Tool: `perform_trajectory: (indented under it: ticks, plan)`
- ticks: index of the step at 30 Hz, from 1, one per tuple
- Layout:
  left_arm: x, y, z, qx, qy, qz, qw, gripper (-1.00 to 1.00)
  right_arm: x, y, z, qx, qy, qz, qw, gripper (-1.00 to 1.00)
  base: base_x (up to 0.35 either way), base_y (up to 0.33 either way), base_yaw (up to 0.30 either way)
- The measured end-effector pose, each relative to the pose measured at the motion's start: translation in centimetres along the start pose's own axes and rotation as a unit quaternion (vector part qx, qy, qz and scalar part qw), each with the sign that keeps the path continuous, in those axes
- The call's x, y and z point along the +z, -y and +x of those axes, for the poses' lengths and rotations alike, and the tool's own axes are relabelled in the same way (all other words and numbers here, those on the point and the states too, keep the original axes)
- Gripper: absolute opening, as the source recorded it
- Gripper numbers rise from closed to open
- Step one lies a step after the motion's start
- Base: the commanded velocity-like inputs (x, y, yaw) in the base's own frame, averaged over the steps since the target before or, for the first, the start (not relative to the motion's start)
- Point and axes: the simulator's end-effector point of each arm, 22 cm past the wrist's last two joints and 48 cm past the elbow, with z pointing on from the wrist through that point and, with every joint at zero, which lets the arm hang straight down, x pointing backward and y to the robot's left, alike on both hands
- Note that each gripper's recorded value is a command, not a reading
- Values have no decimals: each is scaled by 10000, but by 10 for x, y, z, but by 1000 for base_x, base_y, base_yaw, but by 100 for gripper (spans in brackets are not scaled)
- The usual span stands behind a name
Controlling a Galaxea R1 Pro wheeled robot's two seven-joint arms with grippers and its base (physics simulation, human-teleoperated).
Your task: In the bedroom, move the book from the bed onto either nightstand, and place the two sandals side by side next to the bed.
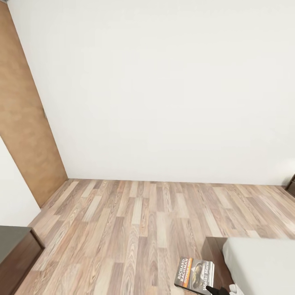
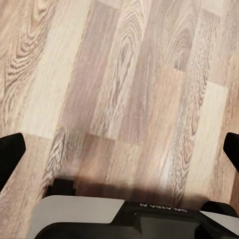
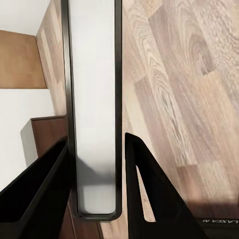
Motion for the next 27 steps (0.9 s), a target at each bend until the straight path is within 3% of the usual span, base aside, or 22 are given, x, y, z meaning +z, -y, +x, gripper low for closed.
perform_trajectory:
  ticks: [27]
  plan:
    - [0, 0, 0, 5, -6, 1, 10000, 100, -1, 1, 0, -2, 3, 11, 10000, -100, 307, 74, 0]
